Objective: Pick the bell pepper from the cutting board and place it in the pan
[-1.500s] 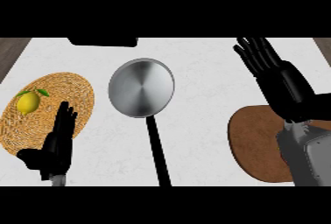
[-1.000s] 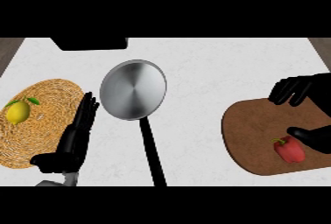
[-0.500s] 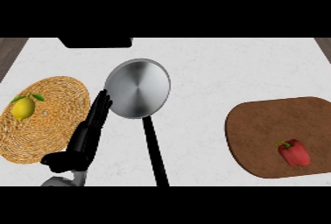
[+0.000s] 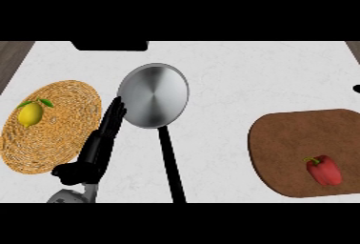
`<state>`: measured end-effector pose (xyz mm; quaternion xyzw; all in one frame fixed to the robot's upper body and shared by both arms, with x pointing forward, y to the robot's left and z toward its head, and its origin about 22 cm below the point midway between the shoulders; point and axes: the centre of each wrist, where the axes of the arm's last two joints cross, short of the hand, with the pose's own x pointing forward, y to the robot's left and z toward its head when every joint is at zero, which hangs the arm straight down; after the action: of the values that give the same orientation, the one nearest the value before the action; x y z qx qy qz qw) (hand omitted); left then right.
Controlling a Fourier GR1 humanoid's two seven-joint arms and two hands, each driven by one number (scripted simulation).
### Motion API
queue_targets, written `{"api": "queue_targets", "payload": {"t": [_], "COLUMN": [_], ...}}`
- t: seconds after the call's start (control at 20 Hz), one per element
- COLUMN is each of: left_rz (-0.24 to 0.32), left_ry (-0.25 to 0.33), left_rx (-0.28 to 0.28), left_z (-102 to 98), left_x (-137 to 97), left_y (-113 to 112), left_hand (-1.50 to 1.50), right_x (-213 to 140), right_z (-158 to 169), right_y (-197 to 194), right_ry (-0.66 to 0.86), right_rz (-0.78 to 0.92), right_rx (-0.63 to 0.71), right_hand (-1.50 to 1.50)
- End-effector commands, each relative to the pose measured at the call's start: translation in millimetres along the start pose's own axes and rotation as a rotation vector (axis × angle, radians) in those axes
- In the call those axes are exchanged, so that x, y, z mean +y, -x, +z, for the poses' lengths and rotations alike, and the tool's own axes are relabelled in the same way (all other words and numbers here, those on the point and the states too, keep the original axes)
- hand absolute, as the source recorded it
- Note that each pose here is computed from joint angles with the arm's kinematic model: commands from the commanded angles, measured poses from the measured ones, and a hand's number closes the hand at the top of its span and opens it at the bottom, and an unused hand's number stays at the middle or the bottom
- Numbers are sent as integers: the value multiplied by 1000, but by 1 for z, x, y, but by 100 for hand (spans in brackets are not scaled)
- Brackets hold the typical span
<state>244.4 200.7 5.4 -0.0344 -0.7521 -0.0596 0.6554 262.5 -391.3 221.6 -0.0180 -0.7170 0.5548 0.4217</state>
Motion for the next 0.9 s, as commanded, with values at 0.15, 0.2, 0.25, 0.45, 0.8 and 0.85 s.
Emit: {"api": "queue_targets", "payload": {"t": [0.15, 0.2, 0.25, 0.45, 0.8, 0.85], "left_rz": [-8, 6, 7, -14, -2, -22], "left_ry": [6, 9, -1, -12, -6, -16], "left_rx": [-5, 3, -12, 5, 10, -1], "left_z": [-10, -7, -5, -1, -5, 3], "left_x": [2, -7, 7, -9, 9, -1], "left_y": [-4, -1, -4, 2, -19, 0], "left_hand": [0, 0, 0, 0, 0, 0], "right_x": [36, 43, 57, 91, 95, 88], "right_z": [-23, -23, -21, -13, -5, -9], "right_y": [-11, -8, 2, 19, 58, 62], "right_ry": [-387, -403, -439, -487, -485, -484], "right_rz": [222, 259, 268, 424, 407, 426], "right_rx": [-41, -45, -30, -29, 22, 19], "right_hand": [-150, -150, -150, -150, -150, -150]}}
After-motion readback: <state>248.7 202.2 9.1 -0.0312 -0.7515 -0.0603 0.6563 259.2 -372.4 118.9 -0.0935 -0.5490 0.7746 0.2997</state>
